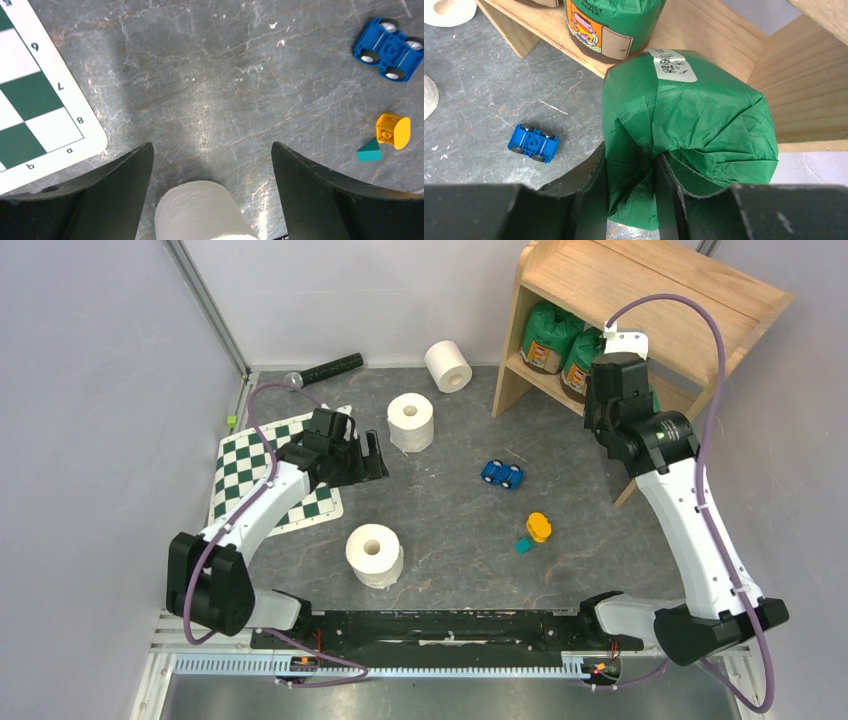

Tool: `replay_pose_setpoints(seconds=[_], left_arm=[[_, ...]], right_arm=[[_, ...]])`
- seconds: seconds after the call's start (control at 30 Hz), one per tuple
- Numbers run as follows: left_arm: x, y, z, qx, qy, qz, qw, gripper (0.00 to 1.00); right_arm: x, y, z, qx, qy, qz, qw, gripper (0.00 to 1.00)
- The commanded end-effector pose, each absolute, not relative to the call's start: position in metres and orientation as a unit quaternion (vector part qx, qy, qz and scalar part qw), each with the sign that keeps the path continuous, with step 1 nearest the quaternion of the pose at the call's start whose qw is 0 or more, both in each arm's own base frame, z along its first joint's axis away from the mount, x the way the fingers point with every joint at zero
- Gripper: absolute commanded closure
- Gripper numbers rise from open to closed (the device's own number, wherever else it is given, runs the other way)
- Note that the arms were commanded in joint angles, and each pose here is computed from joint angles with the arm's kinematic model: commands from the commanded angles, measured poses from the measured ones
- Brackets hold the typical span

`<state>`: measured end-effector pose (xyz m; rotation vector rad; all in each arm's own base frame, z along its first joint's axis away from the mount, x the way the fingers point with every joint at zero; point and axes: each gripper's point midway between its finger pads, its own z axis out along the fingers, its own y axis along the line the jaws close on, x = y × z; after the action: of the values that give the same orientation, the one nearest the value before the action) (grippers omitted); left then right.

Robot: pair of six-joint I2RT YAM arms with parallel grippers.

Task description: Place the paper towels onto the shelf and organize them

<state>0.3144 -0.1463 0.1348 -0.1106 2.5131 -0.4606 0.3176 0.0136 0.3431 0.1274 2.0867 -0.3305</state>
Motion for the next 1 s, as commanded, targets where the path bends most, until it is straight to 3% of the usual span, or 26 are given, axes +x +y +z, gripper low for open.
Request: replay_pose_setpoints(seconds=[0.0,0.77,0.97], left_arm=[[0.318,-0.141,0.141,-0.023,0.933,-0.165,0.320,0.07],[0.307,-0.147,0.137,-0.024,0.936,-0.186,0.299,0.07],[0.306,-0.147,0.138,-0.022,0.937,-0.186,0.295,0.07]], right_arm=[[0.338,0.006,0.360,0.098,0.832,-0.127,0.531,1.00],[0.359,-0.044,0.345,0.184,0.806,-0.145,0.544,1.00],[0.371,-0.047,0.347,0.195,0.799,-0.135,0.552,0.82]])
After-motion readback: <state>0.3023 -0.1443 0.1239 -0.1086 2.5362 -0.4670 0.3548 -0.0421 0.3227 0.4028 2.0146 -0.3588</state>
